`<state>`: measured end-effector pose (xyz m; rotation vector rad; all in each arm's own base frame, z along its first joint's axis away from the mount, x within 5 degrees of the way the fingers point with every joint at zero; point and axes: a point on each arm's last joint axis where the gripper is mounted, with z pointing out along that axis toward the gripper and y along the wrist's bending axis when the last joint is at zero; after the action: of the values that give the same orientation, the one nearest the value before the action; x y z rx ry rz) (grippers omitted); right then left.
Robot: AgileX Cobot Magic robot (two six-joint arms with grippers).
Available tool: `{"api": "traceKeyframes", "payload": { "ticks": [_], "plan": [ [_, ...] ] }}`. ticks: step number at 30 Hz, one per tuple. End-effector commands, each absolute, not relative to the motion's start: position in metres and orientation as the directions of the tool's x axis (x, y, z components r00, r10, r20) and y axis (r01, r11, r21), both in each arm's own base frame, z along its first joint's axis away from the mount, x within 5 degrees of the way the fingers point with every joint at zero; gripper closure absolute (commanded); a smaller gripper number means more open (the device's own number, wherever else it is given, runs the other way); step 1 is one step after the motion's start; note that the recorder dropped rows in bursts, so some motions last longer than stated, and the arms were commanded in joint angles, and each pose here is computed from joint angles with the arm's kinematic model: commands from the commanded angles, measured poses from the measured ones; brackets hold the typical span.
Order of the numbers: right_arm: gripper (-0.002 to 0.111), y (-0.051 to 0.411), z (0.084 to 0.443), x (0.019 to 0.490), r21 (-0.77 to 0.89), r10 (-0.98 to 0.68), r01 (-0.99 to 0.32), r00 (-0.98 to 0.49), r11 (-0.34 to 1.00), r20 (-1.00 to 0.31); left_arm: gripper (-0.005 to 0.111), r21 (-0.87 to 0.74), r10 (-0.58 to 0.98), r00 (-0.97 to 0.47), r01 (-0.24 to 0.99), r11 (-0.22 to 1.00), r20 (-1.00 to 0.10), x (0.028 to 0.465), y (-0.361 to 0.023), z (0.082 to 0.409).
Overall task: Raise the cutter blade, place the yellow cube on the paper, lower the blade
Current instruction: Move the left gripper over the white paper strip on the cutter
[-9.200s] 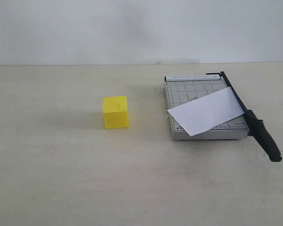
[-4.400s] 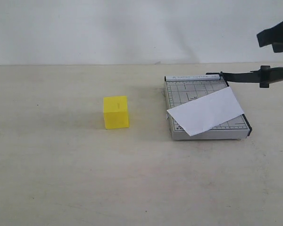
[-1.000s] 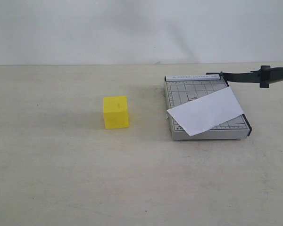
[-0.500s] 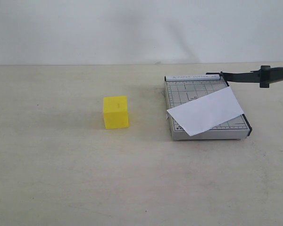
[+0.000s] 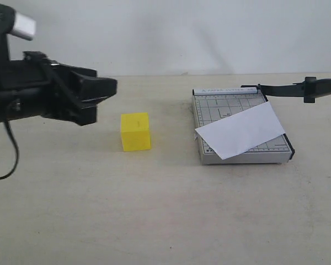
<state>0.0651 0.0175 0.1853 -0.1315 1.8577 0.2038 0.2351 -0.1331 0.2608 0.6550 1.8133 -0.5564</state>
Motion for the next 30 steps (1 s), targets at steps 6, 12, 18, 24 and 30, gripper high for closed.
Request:
{"api": "traceKeyframes", "payload": {
  "ticks": [6, 12, 18, 24, 30],
  "plan": [
    [0.108, 0.018, 0.184, 0.064, 0.069, 0.009, -0.198, -0.290, 0.978, -0.957, 0.063, -0.033, 0.290, -0.278, 0.772, 0.635, -0.916, 0.266, -0.219, 0.246],
    [0.108, 0.018, 0.185, 0.064, 0.109, 0.048, -0.194, -0.293, 0.975, -0.955, 0.063, -0.037, 0.320, -0.276, 0.806, 0.590, -0.906, 0.283, -0.267, 0.230],
    [0.108, 0.019, 0.185, 0.064, 0.114, 0.054, -0.194, -0.293, 0.974, -0.955, 0.065, -0.003, 0.368, -0.297, 0.782, 0.624, -0.881, 0.300, -0.298, 0.218],
    [0.108, 0.019, 0.185, 0.064, 0.114, 0.054, -0.194, -0.293, 0.974, -0.955, 0.102, 0.011, 0.379, -0.320, 0.752, 0.659, -0.868, 0.316, -0.314, 0.208],
    [0.108, 0.019, 0.184, 0.064, 0.115, 0.053, -0.196, -0.297, 0.974, -0.954, 0.102, -0.044, 0.314, -0.286, 0.799, 0.600, -0.905, 0.313, -0.323, 0.216]
  ]
}}
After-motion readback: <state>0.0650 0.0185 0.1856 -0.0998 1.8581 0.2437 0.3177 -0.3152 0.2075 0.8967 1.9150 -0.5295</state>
